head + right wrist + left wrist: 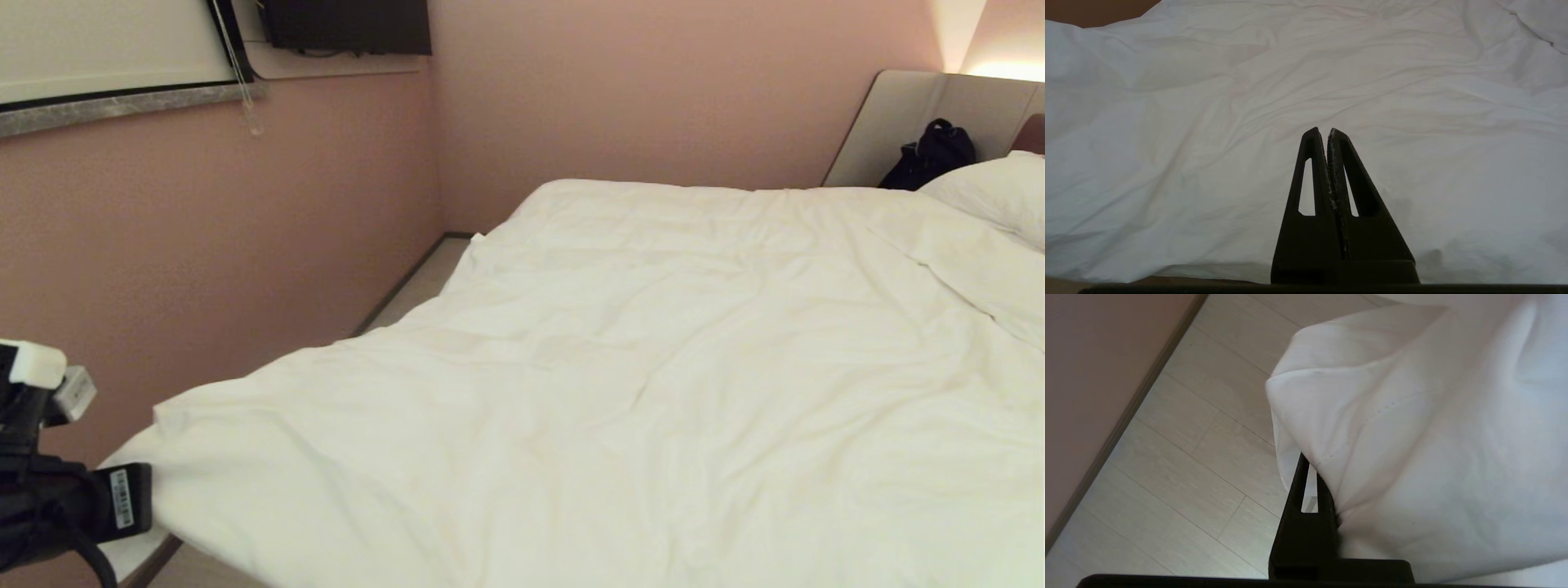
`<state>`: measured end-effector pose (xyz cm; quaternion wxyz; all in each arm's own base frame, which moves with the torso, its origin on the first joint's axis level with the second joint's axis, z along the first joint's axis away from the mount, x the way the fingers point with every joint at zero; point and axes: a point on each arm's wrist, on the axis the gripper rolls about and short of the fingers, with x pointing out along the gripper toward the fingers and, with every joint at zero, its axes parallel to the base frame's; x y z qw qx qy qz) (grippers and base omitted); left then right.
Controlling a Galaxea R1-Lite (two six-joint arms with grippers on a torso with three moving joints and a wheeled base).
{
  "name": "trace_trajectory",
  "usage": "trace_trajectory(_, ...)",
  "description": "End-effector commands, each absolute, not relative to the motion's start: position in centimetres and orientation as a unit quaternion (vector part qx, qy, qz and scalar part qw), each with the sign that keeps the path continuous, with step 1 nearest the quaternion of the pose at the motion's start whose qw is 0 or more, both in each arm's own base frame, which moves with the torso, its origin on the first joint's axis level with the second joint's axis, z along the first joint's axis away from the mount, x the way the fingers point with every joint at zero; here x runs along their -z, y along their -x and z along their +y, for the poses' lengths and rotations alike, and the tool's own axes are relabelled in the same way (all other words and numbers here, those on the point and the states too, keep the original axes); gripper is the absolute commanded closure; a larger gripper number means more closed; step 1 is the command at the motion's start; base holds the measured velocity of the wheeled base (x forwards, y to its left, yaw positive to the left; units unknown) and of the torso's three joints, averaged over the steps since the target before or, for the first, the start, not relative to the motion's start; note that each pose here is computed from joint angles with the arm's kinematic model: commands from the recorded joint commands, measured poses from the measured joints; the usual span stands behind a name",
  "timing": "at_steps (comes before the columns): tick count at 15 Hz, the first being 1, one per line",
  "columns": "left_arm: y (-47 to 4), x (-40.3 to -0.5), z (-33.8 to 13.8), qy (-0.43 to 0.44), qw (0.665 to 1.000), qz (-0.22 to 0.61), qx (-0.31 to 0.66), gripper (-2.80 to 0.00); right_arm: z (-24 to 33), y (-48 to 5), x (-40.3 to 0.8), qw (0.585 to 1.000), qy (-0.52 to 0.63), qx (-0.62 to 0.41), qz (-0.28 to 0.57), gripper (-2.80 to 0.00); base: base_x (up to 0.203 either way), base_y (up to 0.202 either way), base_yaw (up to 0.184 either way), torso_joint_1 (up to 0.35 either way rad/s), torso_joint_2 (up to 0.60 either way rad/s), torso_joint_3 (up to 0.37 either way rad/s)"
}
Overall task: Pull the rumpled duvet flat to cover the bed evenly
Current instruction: Flatten the corners of the folded blanket
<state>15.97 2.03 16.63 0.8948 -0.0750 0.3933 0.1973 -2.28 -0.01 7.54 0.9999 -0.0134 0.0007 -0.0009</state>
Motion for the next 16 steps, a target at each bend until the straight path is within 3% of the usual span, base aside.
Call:
trace_trajectory(1,-15.7,-17.0,2.6,0.083,0.895,0.382,-0.216,0.0,0.0,2.3,-7.5,1.0,0.014,0.001,0.002,0.0,0.0,0.0,0.0,0.0,0.0,0.0)
trace_trajectory(16,-13.6,-17.5,4.8,0.117,0.882,0.353,-0.29,0.0,0.0,2.3,-7.5,1.0,0.014,0.001,0.001,0.0,0.0,0.0,0.0,0.0,0.0,0.0)
